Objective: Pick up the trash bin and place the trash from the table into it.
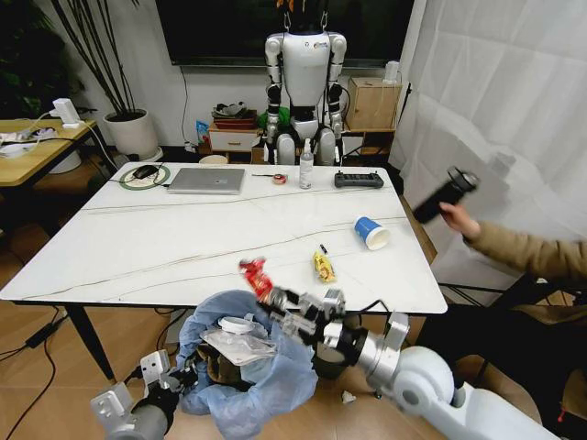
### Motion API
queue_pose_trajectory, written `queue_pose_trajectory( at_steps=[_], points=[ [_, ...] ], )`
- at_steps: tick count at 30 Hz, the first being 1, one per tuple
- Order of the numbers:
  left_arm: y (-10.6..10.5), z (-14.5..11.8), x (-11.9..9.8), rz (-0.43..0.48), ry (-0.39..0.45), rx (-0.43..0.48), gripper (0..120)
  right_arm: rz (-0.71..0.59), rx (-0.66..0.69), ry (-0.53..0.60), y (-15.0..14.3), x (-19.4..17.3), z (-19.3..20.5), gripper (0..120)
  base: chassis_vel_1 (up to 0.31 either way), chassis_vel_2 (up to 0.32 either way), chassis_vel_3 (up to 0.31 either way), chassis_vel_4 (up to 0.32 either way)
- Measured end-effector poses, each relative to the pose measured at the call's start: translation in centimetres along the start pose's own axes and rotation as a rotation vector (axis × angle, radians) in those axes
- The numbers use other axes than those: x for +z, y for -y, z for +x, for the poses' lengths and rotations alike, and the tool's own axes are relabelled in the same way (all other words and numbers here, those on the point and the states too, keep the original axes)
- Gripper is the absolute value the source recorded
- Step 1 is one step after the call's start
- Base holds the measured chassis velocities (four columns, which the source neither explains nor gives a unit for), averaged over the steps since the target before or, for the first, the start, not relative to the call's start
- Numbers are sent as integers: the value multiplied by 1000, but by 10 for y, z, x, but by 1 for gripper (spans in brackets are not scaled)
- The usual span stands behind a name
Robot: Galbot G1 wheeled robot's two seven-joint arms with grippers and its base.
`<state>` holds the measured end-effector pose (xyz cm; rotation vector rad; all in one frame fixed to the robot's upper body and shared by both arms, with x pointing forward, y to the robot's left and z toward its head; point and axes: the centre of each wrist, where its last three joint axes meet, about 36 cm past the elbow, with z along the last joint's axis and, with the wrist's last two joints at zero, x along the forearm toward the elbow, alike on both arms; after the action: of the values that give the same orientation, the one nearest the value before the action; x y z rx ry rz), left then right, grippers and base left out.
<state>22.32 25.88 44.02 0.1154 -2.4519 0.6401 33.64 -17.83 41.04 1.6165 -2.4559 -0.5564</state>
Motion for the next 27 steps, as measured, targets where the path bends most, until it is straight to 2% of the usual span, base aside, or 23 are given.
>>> queue_pose_trajectory(
  at_steps=[9,11,15,16,20,23,25,27],
  points=[
    [1,2,0,0,-3,1,0,24,17,-35,5,12,2,45,0,0,0,0],
    [1,3,0,0,-3,1,0,29,24,-41,5,16,3,51,0,0,0,0],
    [1,2,-1,-2,-3,2,0,32,45,-39,6,17,4,70,0,0,0,0],
    [1,2,-1,-2,-3,2,0,32,45,-39,6,17,4,70,0,0,0,0],
    [2,3,-1,-7,-5,6,0,54,79,-17,9,8,5,88,0,0,0,0],
    [0,3,-3,-12,-11,4,0,69,127,18,15,-5,2,94,0,0,0,0],
    [-3,4,-5,-22,-17,-3,0,73,207,45,25,-21,0,98,0,0,0,0],
    [-10,5,-12,-37,-24,-19,0,80,374,47,45,-40,-2,100,0,0,0,0]
  ],
)
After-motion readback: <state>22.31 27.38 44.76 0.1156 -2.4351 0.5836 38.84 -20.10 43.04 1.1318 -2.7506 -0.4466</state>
